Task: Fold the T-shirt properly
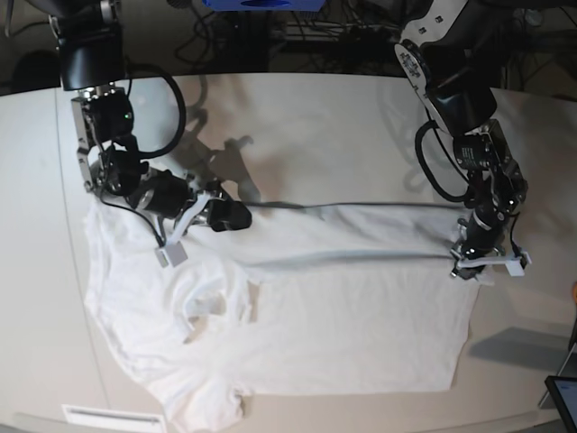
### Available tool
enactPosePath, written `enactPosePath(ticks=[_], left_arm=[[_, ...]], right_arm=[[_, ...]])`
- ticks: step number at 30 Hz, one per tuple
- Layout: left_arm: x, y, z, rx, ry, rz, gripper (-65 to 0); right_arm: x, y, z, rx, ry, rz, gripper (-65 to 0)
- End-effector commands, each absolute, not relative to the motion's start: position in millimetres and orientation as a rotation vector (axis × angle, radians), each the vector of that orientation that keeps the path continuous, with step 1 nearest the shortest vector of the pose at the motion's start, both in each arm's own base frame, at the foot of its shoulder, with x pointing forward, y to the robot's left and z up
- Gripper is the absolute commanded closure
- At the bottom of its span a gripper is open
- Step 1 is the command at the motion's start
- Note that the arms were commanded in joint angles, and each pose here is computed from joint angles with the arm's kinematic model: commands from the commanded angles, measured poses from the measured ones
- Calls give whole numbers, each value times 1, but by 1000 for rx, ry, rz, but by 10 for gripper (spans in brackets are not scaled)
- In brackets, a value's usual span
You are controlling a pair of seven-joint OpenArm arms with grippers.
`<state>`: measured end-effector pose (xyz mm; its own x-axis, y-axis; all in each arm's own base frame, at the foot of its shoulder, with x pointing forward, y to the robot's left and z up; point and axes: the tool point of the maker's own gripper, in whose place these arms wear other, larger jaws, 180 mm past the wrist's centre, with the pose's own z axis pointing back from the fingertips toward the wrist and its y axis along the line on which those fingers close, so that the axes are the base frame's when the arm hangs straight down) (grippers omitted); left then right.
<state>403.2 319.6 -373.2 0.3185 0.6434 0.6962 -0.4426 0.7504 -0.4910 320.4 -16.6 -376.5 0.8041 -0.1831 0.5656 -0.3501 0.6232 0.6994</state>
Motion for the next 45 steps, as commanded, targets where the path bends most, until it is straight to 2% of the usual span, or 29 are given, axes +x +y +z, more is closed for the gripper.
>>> enactPosePath(ticks=[1,4,9,12,19,28,45], left_arm=[[416,329,-347,-220,-1099,710,-225],[418,329,-345,-222,-1105,710,-296],[420,330,-340,-225,-1117,710,-321],[420,333,-320,-207,-1171,683,-348],[396,297,-295,-147,-1228,466,-343],[350,319,-329,-51,-1121,421,-343],[342,319,-347,-48,-1069,424,-343]], right_arm=[[333,-16,-358,933,-714,120,-223],[332,-11,-357,937,-710,136,-223],[331,-7,-356,940,-706,153,-223],[327,7,-345,955,-715,217,-223],[345,21,-322,966,-758,281,-223],[369,33,-352,980,-656,185,-223],[390,62,-354,1027,-598,139,-223]])
